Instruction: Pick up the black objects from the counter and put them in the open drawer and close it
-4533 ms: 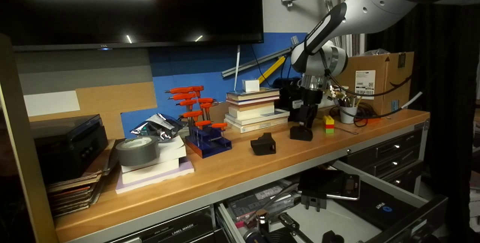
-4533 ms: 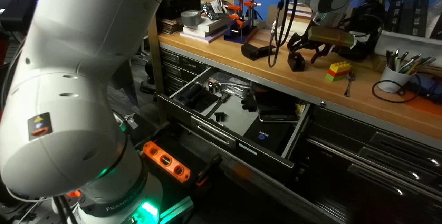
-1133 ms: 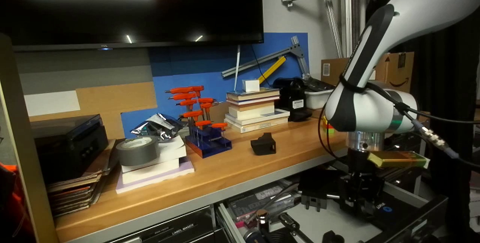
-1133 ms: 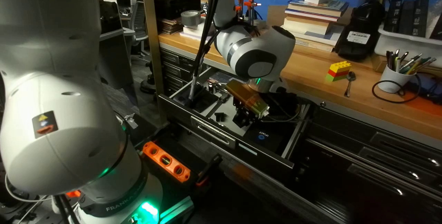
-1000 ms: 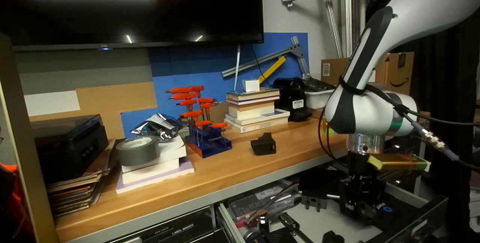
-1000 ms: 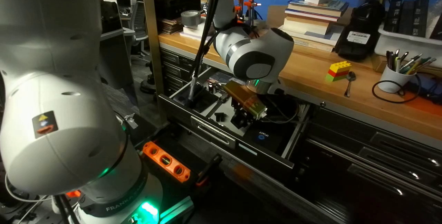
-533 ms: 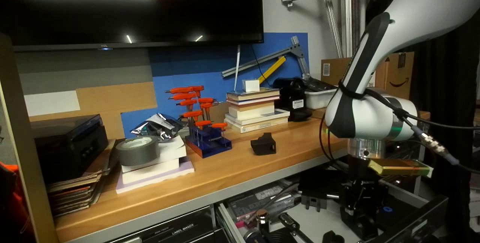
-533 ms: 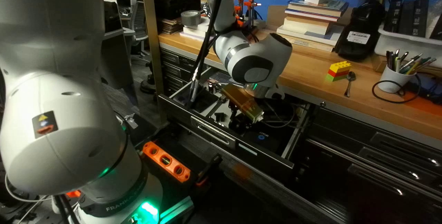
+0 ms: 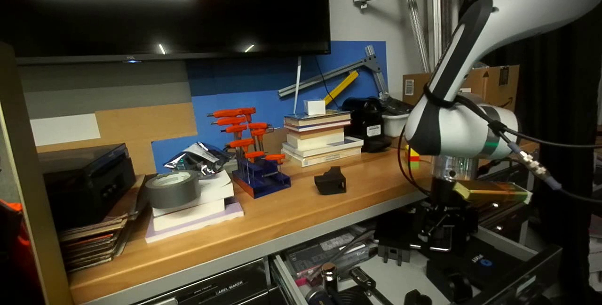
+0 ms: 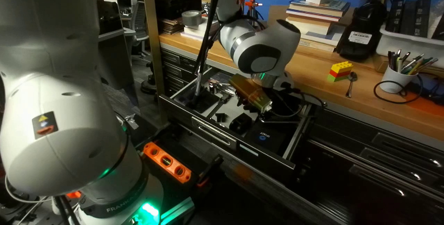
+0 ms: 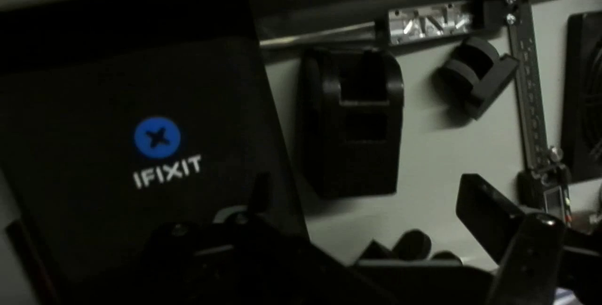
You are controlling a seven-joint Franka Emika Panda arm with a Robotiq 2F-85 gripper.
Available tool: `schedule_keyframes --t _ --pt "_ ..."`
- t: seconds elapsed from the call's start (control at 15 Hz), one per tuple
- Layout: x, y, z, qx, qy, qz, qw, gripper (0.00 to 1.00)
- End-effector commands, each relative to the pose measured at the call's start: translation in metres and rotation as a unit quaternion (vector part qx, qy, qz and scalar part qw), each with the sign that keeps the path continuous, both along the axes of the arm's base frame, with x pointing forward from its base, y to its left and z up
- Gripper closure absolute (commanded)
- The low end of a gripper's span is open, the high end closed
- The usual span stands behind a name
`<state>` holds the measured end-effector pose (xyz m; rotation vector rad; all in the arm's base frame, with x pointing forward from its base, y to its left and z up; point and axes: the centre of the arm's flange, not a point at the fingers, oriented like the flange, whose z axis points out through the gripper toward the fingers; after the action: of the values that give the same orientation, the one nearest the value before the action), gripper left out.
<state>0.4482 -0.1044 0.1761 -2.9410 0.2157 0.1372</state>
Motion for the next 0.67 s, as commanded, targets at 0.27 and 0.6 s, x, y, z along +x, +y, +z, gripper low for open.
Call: schedule_keyframes --t 0.27,0.6 --pt "0.064 0.015 0.131 0.002 -0.053 0.006 0.9986 0.0" --pt "0.09 0.054 0.173 0.02 -0.045 0.043 0.9979 0.0"
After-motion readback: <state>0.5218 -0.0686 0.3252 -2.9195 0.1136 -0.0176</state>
